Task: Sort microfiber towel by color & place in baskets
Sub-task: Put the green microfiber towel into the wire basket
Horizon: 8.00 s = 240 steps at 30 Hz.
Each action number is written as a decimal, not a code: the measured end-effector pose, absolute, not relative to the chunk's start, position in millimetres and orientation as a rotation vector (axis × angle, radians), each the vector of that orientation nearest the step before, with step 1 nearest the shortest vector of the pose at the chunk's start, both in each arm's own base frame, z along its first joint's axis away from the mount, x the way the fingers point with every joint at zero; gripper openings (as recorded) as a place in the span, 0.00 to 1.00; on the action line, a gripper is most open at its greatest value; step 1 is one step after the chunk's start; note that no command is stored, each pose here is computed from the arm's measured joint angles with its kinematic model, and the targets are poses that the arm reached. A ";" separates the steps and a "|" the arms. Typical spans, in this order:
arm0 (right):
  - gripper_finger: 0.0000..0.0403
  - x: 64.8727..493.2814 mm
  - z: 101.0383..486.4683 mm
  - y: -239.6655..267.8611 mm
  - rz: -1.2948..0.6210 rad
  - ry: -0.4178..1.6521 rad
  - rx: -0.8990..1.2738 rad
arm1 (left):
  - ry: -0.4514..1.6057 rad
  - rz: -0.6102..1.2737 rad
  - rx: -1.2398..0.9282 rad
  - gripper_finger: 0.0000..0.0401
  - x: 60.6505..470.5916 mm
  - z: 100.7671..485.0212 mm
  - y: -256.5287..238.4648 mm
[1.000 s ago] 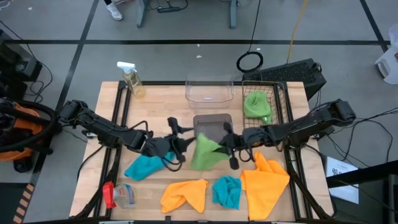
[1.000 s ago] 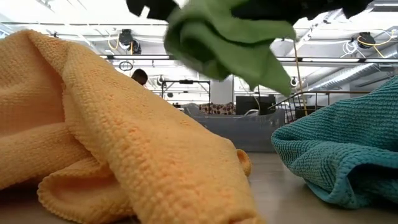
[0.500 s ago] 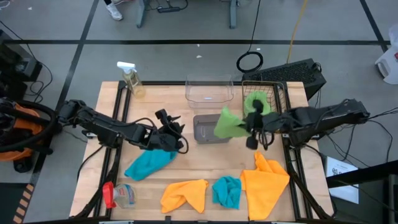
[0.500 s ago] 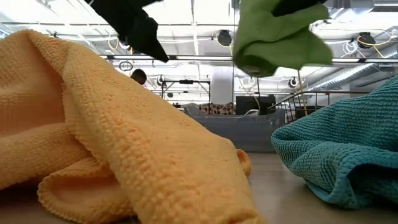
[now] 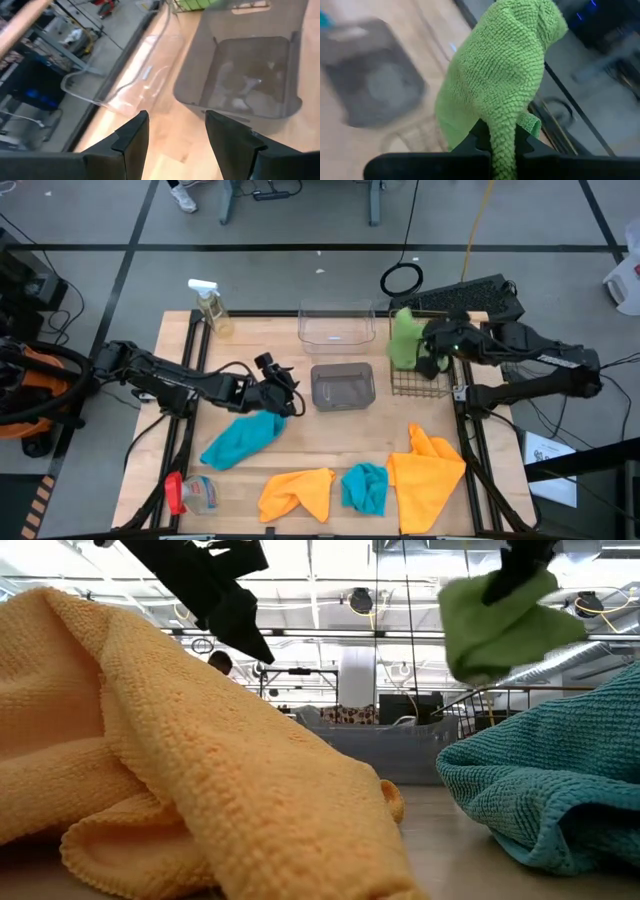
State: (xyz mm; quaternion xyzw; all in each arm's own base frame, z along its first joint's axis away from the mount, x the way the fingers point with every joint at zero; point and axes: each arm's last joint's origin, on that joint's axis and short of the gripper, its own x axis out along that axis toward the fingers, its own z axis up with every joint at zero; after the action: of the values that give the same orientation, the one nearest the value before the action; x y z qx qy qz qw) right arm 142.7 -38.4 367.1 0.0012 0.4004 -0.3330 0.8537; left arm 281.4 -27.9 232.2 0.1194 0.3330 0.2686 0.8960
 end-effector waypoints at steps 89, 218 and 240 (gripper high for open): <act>0.01 143.4 191.4 -147.6 -0.933 1.002 0.431 | 0.656 0.364 0.171 0.50 288.1 235.0 -33.0; 0.00 141.8 257.3 -82.3 -0.737 1.105 0.525 | 0.734 0.289 -0.053 0.50 268.0 200.0 -58.5; 0.00 116.8 249.0 -63.0 -0.933 1.457 0.533 | 0.705 0.277 -0.051 0.50 270.1 202.3 -59.6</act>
State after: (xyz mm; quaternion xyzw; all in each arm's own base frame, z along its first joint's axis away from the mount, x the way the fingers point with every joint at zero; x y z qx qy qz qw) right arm 116.8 -63.0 249.0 0.2314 0.6330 -0.4054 0.6176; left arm 270.1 -59.6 202.3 -0.0251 0.3441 0.1350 0.9289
